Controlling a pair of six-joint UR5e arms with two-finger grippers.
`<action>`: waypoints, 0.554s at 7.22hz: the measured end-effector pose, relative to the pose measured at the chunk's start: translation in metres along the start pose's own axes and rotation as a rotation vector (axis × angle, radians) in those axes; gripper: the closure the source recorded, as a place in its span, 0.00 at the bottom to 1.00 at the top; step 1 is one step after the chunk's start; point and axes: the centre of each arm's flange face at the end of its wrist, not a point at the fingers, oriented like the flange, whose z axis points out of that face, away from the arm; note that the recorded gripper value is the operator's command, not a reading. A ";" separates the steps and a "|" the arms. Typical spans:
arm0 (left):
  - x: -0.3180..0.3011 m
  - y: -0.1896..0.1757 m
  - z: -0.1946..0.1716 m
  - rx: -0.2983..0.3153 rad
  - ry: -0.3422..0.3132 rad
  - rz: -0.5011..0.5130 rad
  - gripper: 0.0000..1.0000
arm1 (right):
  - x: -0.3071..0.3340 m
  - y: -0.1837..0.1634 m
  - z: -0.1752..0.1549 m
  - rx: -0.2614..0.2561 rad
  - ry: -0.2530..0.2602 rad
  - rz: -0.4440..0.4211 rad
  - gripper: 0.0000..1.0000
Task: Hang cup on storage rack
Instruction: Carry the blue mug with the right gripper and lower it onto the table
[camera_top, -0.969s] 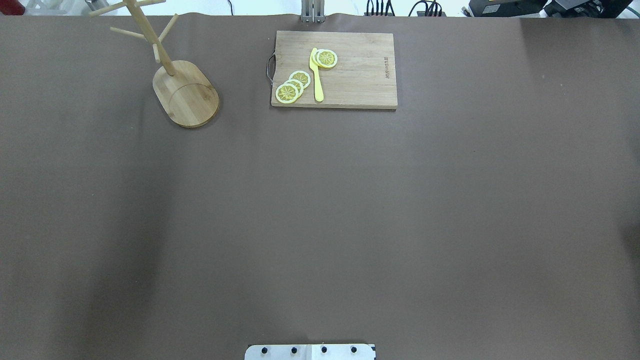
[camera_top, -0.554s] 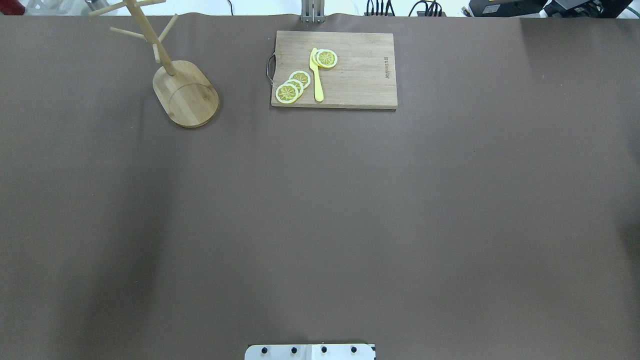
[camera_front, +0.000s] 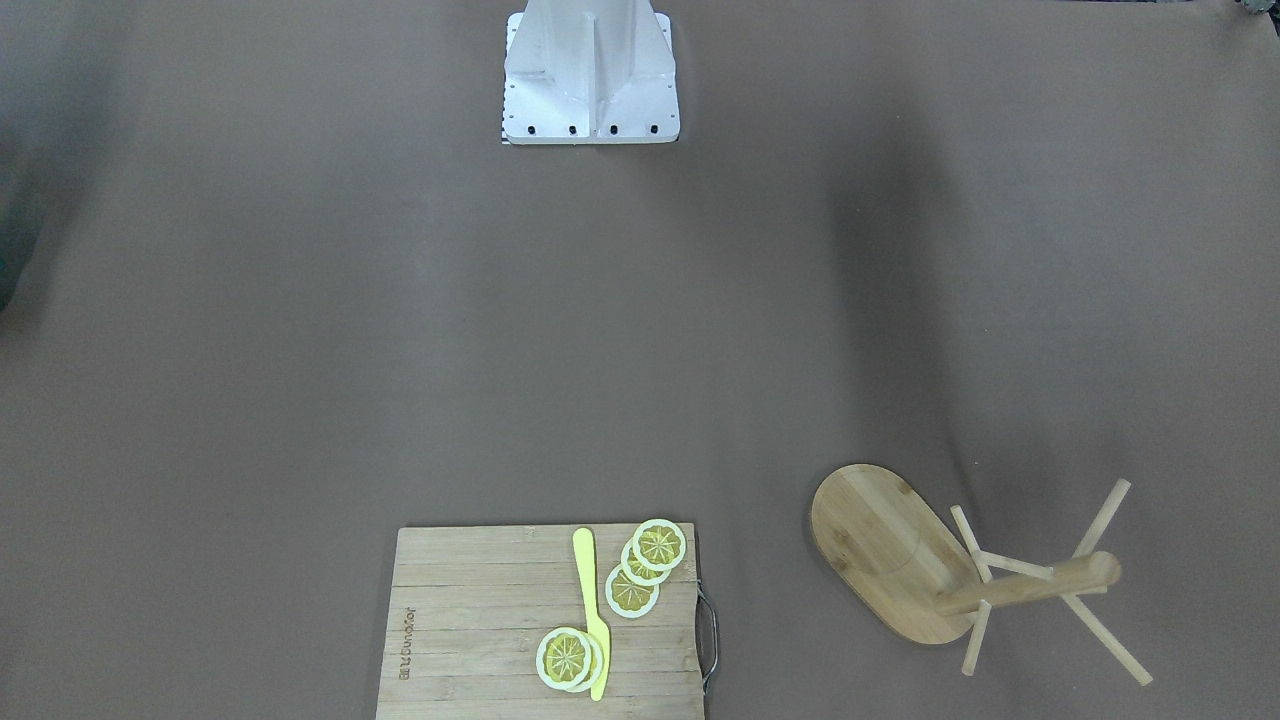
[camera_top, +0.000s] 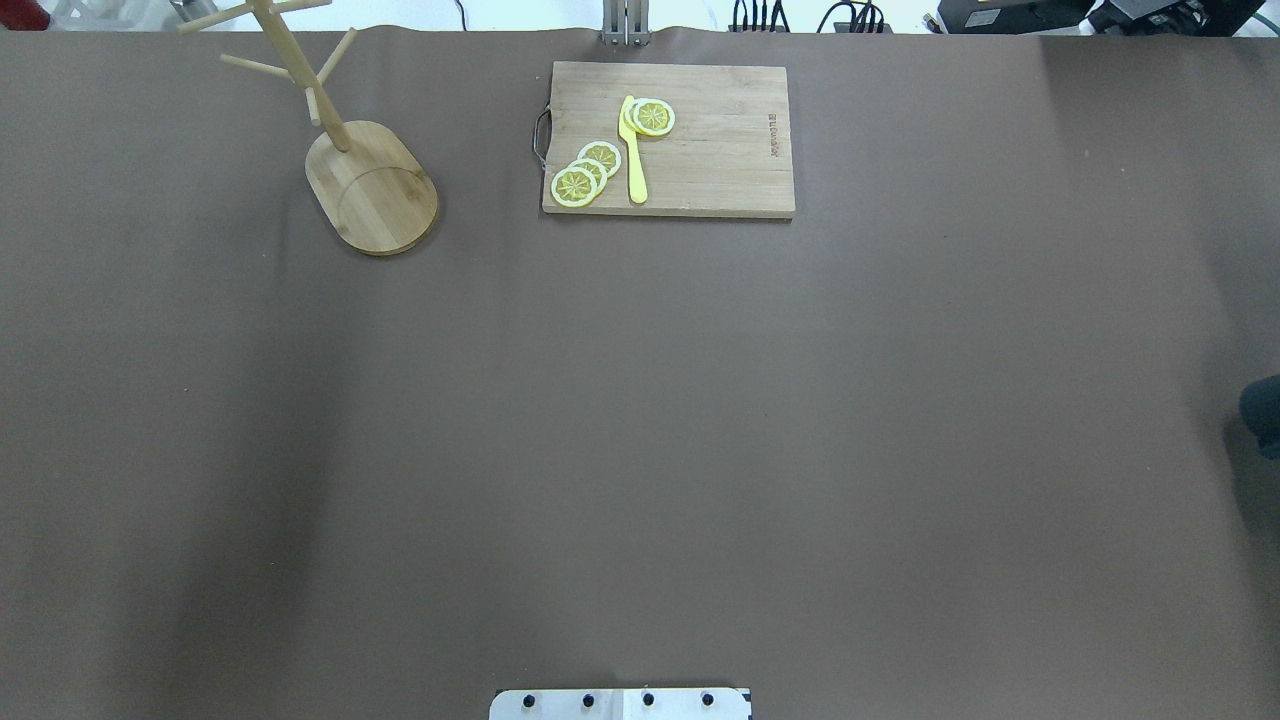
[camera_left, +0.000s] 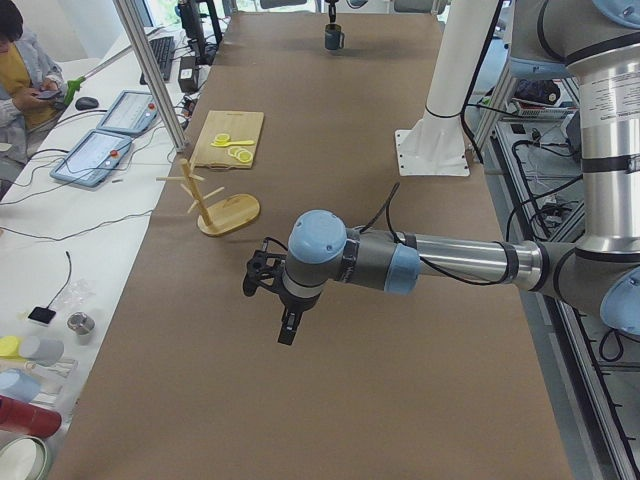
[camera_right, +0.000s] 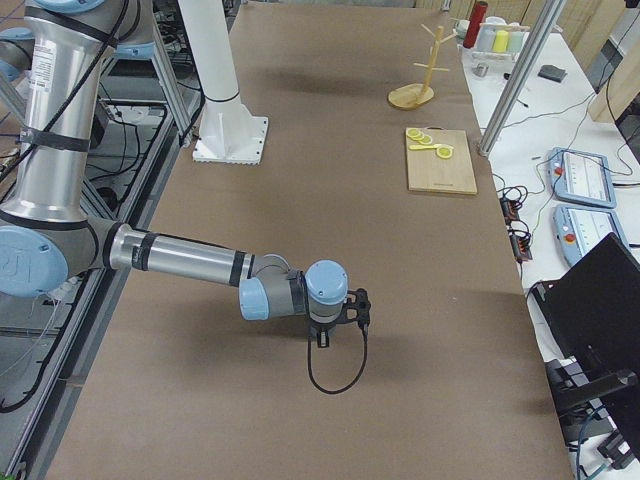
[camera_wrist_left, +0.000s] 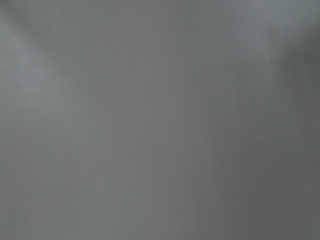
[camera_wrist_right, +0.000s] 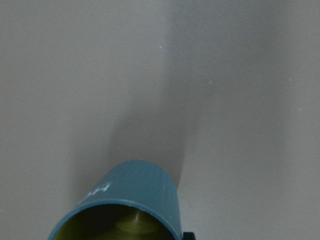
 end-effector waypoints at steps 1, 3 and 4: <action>0.001 0.000 0.000 0.000 0.011 -0.002 0.02 | -0.046 -0.024 -0.005 0.009 -0.029 0.021 1.00; 0.000 0.001 0.002 -0.003 0.022 -0.006 0.02 | -0.176 -0.057 -0.008 0.013 -0.076 0.063 1.00; -0.001 0.001 0.003 -0.006 0.023 -0.009 0.02 | -0.245 -0.063 -0.004 0.026 -0.079 0.077 1.00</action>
